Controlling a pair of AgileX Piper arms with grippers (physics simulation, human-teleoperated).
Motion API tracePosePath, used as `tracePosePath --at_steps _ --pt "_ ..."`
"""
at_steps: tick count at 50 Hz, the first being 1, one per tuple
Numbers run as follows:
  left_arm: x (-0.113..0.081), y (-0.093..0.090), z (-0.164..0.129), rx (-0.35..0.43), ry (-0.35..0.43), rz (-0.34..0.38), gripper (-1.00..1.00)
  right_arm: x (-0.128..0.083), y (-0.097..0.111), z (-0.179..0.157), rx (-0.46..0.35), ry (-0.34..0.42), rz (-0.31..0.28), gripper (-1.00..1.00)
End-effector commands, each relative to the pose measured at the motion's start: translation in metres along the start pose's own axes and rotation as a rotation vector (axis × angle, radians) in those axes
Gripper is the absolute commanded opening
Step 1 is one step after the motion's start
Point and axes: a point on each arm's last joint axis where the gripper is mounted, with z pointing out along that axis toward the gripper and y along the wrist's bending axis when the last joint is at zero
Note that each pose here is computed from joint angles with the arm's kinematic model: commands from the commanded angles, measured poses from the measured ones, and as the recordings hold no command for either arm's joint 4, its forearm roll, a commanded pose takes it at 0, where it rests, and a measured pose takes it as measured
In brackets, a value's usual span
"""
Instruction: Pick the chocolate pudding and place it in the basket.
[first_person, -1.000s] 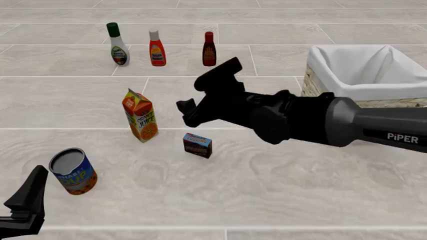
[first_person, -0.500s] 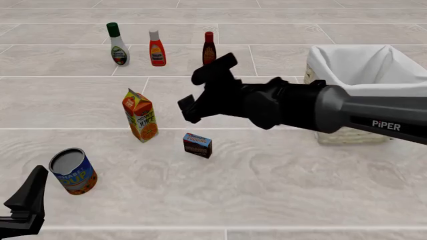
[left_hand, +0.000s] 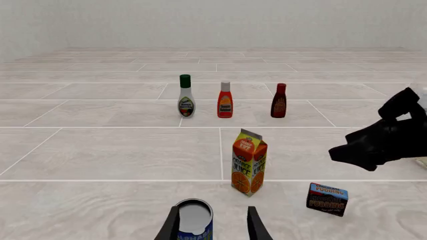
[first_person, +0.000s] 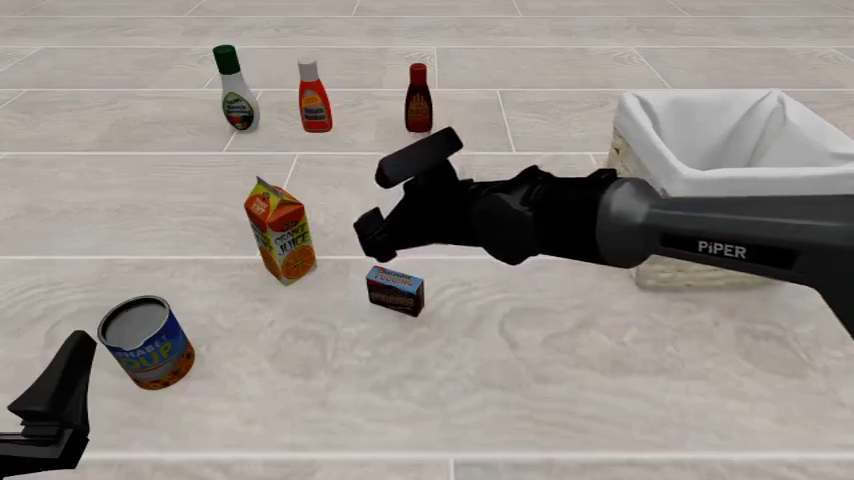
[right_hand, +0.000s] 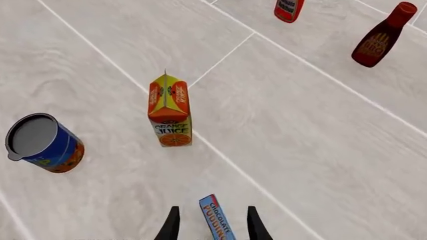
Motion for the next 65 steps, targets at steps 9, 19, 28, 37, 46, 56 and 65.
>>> tracePosePath --at_steps 9,19,28,37,46,56,65 --pt "0.0 0.0 0.0 0.0 0.0 0.0 1.0 0.013 0.004 0.009 -0.008 0.034 0.0 1.0" --pt "0.0 0.0 0.0 0.0 0.0 0.0 1.0 0.02 0.004 0.013 -0.008 0.053 0.0 1.0" --pt "0.0 0.0 0.0 0.0 0.0 0.0 1.0 0.025 0.003 0.016 -0.006 0.068 -0.006 1.0" --pt "0.0 0.0 0.0 0.0 0.0 0.0 1.0 0.03 0.002 0.019 -0.004 0.077 -0.005 1.0" --pt "0.0 0.0 0.0 0.0 0.0 0.0 1.0 0.034 0.002 0.021 -0.004 0.083 -0.003 1.0" --pt "0.0 0.0 0.0 0.0 0.0 0.0 1.0 0.039 -0.001 0.024 0.001 0.093 0.002 1.0" --pt "0.0 0.0 0.0 0.0 0.0 0.0 1.0 0.041 -0.002 0.025 0.003 0.096 0.004 1.0"
